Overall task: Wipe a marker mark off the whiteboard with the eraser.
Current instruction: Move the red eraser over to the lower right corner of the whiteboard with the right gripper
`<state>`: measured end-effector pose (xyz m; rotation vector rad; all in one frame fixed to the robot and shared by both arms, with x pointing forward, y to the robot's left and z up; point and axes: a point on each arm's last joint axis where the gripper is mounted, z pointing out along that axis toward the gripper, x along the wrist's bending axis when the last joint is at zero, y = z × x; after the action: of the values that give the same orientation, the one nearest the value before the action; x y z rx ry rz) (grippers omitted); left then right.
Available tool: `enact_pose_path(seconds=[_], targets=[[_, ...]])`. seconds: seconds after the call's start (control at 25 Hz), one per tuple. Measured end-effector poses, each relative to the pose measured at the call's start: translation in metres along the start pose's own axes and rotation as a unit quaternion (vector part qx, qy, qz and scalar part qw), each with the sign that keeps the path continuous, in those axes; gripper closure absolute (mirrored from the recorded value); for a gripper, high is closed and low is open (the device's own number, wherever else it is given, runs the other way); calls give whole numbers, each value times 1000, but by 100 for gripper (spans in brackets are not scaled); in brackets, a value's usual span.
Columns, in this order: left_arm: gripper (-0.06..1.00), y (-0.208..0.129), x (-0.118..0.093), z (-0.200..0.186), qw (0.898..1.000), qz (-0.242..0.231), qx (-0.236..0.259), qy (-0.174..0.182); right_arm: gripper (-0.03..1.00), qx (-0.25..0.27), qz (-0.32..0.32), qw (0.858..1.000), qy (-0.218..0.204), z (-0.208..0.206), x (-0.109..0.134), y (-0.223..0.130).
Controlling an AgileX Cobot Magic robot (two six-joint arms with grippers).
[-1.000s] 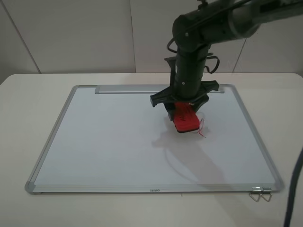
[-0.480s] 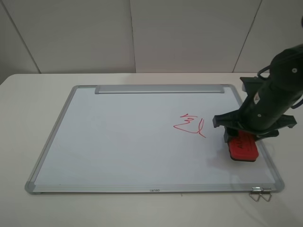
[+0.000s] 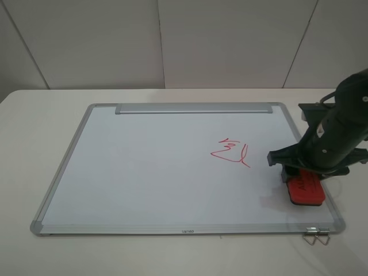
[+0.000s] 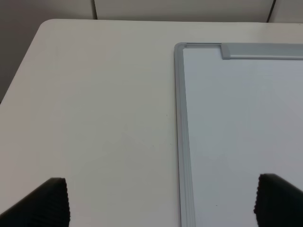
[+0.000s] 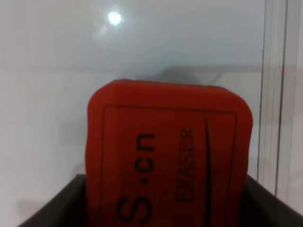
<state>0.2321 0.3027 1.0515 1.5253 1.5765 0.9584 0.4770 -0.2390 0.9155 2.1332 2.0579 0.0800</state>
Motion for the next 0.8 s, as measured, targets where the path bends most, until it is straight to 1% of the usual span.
enact_pose_path(seconds=[0.32,0.8], targets=[[16,0,0,0,1000,0,0,0,46,6,-8,1000,10,17,-4,-25],[16,0,0,0,1000,0,0,0,46,-15,-23,1000,13,17,-3,-22]])
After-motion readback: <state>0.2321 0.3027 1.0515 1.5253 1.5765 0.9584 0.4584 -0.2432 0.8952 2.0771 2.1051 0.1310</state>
